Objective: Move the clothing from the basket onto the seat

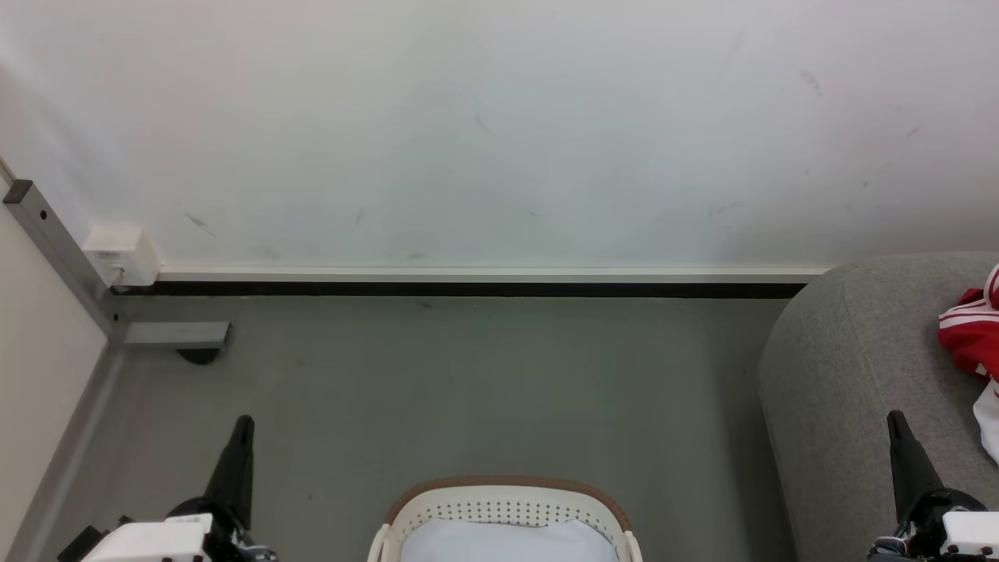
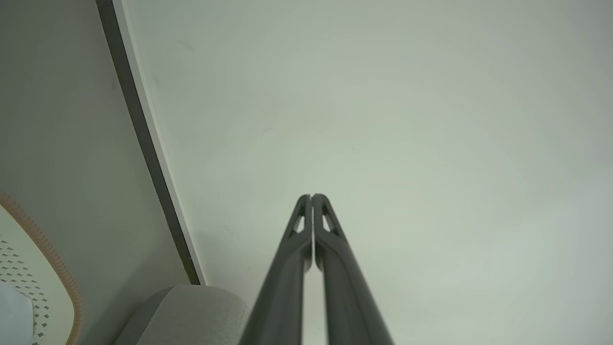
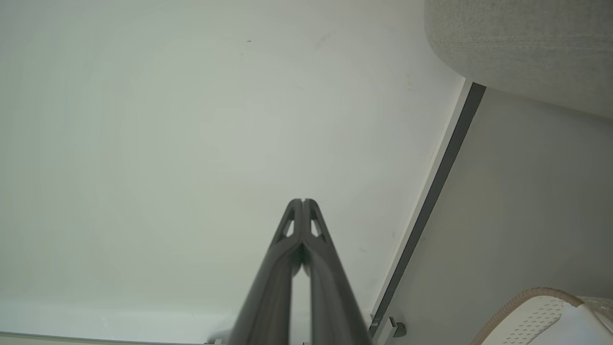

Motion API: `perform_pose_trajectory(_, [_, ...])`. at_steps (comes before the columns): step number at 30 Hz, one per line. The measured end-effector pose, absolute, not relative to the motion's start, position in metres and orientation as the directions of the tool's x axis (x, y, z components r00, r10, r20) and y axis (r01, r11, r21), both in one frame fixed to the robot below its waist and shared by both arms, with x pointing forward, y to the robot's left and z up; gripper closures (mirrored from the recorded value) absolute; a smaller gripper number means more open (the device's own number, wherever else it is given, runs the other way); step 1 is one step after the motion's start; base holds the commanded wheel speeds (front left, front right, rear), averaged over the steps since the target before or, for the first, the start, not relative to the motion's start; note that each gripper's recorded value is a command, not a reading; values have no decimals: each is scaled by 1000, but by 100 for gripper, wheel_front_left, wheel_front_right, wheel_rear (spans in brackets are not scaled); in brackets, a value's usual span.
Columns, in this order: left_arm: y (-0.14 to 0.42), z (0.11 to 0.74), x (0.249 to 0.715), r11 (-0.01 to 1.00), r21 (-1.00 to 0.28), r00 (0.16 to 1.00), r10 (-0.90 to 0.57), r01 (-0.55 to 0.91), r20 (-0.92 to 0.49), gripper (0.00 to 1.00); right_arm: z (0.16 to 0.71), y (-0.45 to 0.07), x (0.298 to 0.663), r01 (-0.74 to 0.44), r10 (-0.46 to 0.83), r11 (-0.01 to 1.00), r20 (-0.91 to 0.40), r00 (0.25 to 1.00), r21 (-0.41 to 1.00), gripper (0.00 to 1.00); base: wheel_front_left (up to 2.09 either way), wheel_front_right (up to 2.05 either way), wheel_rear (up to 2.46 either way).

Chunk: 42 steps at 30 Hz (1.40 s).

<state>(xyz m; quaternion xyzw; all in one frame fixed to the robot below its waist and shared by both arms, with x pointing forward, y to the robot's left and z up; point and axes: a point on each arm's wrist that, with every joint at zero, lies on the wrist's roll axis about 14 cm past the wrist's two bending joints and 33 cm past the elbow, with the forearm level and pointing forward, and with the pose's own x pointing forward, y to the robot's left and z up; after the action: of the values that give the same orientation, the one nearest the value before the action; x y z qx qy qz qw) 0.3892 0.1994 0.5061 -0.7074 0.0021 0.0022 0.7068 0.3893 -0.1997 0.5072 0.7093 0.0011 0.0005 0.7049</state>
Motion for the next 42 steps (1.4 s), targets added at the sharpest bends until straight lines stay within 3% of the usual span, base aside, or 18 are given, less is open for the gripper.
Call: perform_pose_trajectory(42, [199, 506, 389, -1, -1000, 1000, 0, -6, -6, 100, 507, -200, 389, 1, 1, -7, -1, 1000, 1000, 100, 0, 0, 0])
